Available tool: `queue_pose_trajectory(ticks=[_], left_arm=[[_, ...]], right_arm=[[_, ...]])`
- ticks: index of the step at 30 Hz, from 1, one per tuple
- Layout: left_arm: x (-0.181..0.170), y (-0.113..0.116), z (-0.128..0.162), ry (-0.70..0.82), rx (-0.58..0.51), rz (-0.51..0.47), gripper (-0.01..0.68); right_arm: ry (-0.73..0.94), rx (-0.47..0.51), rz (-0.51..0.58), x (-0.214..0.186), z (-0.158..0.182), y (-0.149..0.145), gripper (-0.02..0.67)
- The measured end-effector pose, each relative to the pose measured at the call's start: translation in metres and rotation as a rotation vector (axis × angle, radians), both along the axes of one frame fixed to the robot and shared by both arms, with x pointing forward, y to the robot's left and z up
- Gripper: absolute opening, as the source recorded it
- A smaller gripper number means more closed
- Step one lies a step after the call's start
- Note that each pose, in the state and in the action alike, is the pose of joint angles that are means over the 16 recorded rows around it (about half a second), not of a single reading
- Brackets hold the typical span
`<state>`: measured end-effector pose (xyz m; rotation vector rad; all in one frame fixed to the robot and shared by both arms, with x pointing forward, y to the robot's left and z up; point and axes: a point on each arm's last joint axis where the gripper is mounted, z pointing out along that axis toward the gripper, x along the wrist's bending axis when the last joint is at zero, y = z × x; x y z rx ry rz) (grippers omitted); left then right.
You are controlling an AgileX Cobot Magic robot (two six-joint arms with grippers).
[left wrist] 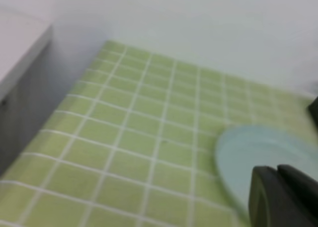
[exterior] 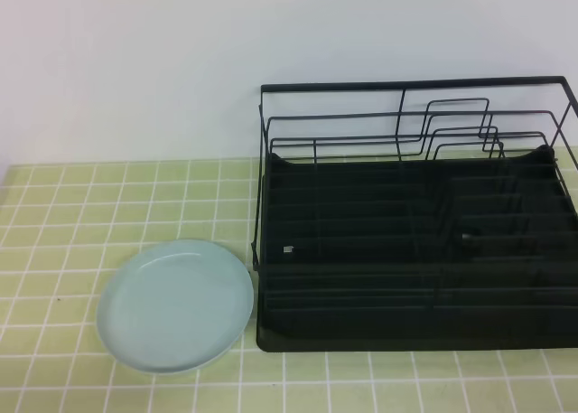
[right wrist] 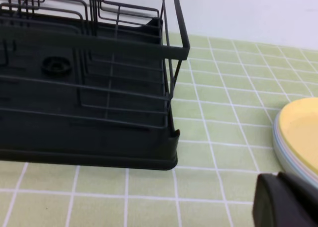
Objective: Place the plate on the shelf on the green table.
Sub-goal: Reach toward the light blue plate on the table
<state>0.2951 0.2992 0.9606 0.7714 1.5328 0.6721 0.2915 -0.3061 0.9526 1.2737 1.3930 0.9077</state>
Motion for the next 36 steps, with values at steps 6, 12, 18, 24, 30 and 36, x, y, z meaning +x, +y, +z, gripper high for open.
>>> queue_pose_trajectory(ticks=[6,12,18,24,30,36], left_arm=[[0.0,-0.002,0.002,-0.022,-0.163,-0.003,0.0],[0.0,-0.002,0.006,-0.059,-0.333,0.002,0.0],[0.0,-0.002,0.007,-0.071,-0.41,0.004,0.0],[0.0,-0.002,0.008,-0.073,-0.406,0.004,0.0],[-0.001,-0.004,0.016,-0.076,-0.357,-0.019,0.0],[-0.006,-0.008,0.043,-0.099,-0.215,-0.076,0.0]], right_arm=[[0.0,0.0,0.0,0.0,0.0,0.0,-0.004],[-0.001,0.0,0.0,0.0,0.0,0.0,-0.004],[-0.001,0.0,0.0,0.0,0.0,0.0,-0.004],[-0.001,0.0,0.0,0.0,0.0,0.0,-0.004],[-0.003,0.0,0.001,0.0,0.0,0.0,-0.004],[-0.08,0.024,0.018,0.001,0.007,0.002,-0.004]])
